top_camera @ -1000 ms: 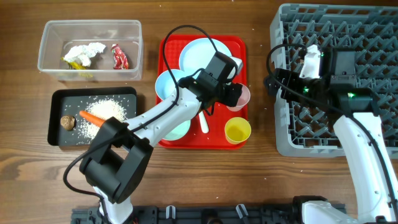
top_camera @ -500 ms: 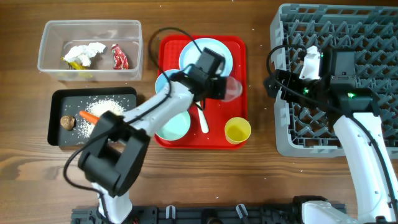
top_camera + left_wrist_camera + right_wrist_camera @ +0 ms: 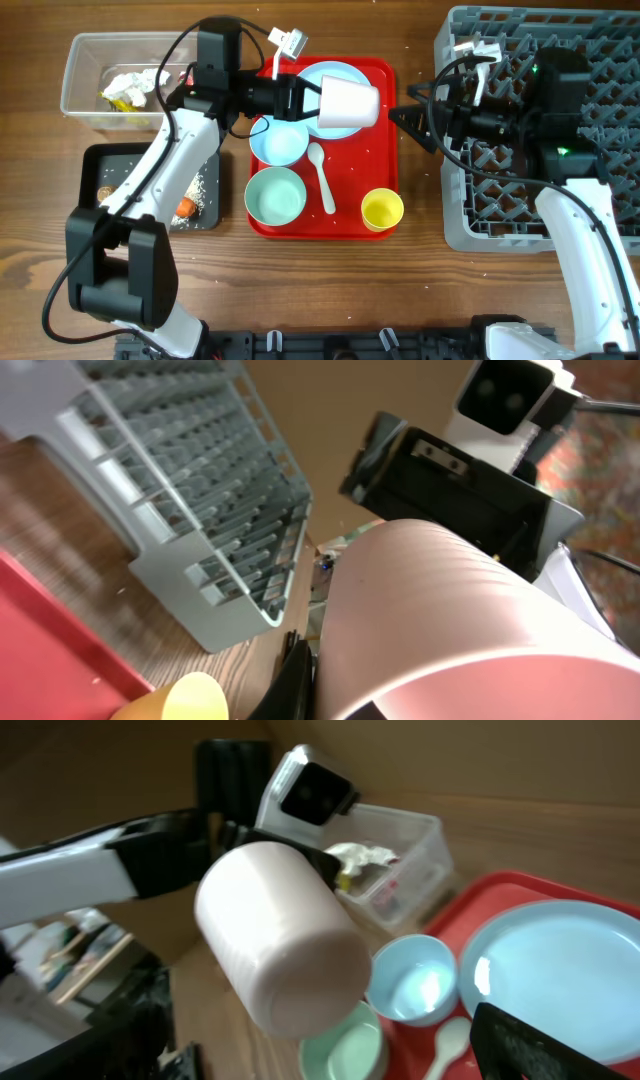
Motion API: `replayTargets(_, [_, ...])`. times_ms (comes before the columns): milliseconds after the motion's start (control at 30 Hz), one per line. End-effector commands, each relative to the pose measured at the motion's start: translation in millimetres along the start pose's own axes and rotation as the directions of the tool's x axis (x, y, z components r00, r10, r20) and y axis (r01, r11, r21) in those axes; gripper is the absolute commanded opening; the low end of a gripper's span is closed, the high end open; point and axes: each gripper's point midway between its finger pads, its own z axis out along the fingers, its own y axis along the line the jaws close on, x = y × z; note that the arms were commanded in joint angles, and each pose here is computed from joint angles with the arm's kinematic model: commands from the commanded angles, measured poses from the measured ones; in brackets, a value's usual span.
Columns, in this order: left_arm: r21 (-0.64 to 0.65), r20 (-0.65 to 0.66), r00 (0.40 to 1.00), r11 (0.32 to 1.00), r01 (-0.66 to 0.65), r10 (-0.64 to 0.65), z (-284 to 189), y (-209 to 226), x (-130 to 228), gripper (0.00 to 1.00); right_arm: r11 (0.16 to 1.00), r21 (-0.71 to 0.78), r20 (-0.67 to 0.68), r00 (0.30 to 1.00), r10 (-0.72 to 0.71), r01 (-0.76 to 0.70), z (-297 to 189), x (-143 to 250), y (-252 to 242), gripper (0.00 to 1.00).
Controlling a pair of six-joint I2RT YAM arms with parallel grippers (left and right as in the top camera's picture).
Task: Sort waste into correct bins and load items into the dishwasher rack
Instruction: 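Grasp the pink cup with right gripper and release left gripper, then place the pink cup upside down in the dish rack with right gripper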
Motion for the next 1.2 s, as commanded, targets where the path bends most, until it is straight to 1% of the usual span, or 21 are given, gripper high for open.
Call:
replayTargets(0, [0.094,-0.052,0.996,0.993,-0.074,0.079,11,-24,8,0.04,0.991,-0.13,-0.021,1.0,0.01,-0.012,4,2,9,1.0])
replayTargets(167, [0.107,-0.061,0.991,0.988,-0.109,0.116,18,-29,9,0.04,0.982,-0.186,-0.051,0.999,0.005,-0.014,18,9,16,0.99])
replayTargets(233, [0.107,-0.06,0.991,0.988,-0.11,0.116,18,-29,8,0.04,0.979,-0.201,-0.06,0.998,0.002,-0.014,23,10,21,0.88])
replayTargets(267, [0.101,-0.057,0.992,0.989,-0.11,0.116,18,-28,8,0.04,0.978,-0.207,-0.066,0.998,0.004,-0.018,24,11,23,0.85])
replayTargets(333, [0.087,-0.051,0.992,0.99,-0.111,0.116,18,-26,7,0.04,0.976,-0.218,-0.076,0.997,0.009,-0.026,28,13,27,0.84])
replayTargets(433, [0.087,-0.052,0.992,0.99,-0.11,0.115,18,-25,7,0.04,0.972,-0.234,-0.075,0.997,-0.004,-0.014,32,11,32,0.78])
replayTargets(500, [0.087,-0.051,0.992,0.99,-0.11,0.115,18,-25,7,0.04,0.969,-0.247,-0.074,0.997,-0.02,0.001,35,11,37,0.77])
replayTargets(667, [0.09,-0.055,0.992,0.99,-0.111,0.116,20,-26,8,0.04,0.967,-0.255,-0.086,0.996,-0.005,-0.017,38,13,40,0.76])
replayTargets(767, [0.094,-0.062,0.991,0.989,-0.111,0.117,23,-27,9,0.04,0.965,-0.26,-0.092,0.996,-0.002,-0.022,40,14,41,0.71])
replayTargets(900, [0.095,-0.061,0.991,0.989,-0.115,0.121,23,-28,9,0.04,0.962,-0.268,-0.113,0.993,0.016,-0.046,46,19,40,0.69])
replayTargets(1000, [0.095,-0.06,0.99,0.989,-0.118,0.124,23,-28,9,0.04,0.961,-0.268,-0.122,0.992,0.031,-0.062,47,21,39,0.63])
replayTargets(1033, [0.095,-0.059,0.99,0.988,-0.123,0.129,23,-28,8,0.04,0.961,-0.27,-0.124,0.992,0.033,-0.066,46,22,39,0.64])
replayTargets(1067, [0.096,-0.057,0.989,0.987,-0.132,0.138,23,-28,7,0.04,0.961,-0.27,-0.125,0.992,0.035,-0.068,46,22,39,0.7])
replayTargets(1100, [0.097,-0.055,0.988,0.985,-0.141,0.147,23,-29,6,0.04,0.959,-0.276,-0.127,0.991,0.036,-0.07,46,22,40,0.79])
replayTargets(1167, [0.097,-0.054,0.987,0.985,-0.144,0.149,23,-29,6,0.04,0.952,-0.299,-0.13,0.991,0.033,-0.071,45,23,44,0.82])
